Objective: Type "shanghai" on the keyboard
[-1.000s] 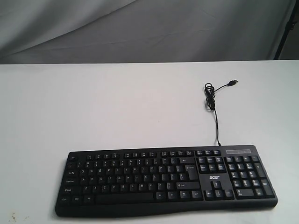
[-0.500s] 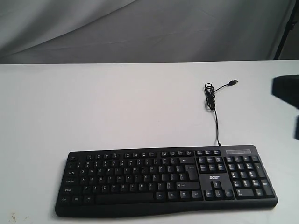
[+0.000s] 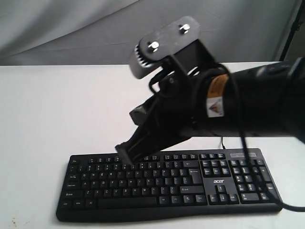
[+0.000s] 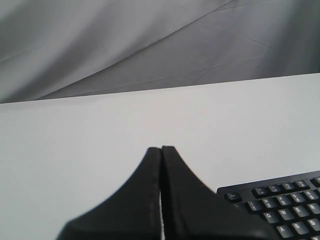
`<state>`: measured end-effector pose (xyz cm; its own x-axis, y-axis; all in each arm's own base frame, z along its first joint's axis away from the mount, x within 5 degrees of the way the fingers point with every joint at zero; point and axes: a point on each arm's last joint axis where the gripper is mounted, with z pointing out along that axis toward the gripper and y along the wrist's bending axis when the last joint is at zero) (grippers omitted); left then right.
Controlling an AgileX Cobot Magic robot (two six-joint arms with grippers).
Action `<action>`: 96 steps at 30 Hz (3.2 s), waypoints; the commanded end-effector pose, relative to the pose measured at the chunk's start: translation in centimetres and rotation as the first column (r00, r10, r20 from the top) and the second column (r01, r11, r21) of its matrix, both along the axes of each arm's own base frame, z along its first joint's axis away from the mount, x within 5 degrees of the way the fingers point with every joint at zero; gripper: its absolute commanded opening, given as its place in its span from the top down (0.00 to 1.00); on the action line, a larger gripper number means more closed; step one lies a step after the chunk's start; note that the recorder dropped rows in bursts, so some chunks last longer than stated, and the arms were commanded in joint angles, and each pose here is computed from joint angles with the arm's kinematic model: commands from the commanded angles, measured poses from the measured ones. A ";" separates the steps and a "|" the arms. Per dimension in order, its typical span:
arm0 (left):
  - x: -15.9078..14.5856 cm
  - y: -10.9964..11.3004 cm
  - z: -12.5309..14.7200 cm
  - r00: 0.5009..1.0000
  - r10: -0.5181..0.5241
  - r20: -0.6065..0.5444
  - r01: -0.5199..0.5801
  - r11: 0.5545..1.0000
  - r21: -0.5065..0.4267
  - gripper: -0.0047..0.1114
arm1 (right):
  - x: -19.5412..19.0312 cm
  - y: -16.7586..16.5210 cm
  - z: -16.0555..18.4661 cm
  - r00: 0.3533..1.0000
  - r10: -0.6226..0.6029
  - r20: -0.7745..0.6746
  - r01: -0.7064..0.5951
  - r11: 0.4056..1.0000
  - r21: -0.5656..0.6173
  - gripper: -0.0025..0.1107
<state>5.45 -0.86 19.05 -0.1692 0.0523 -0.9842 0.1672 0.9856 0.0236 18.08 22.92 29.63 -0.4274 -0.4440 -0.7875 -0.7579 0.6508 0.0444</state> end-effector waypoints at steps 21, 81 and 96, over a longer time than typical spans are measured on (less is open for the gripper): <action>0.0 0.0 -0.1 1.000 -0.003 0.005 0.003 1.000 0.001 0.96 | 2.7 9.3 -12.0 0.994 0.109 0.021 -0.109 0.994 0.012 0.98; 0.0 0.0 -0.1 1.000 -0.003 0.005 0.003 1.000 0.001 0.96 | 3.9 11.9 -17.4 0.970 0.240 -0.033 -0.240 0.939 -0.245 0.98; 0.0 0.0 -0.1 1.000 -0.003 0.005 0.003 1.000 0.001 0.96 | 3.9 11.9 -18.2 0.969 0.241 -0.049 -0.245 0.933 -0.263 0.98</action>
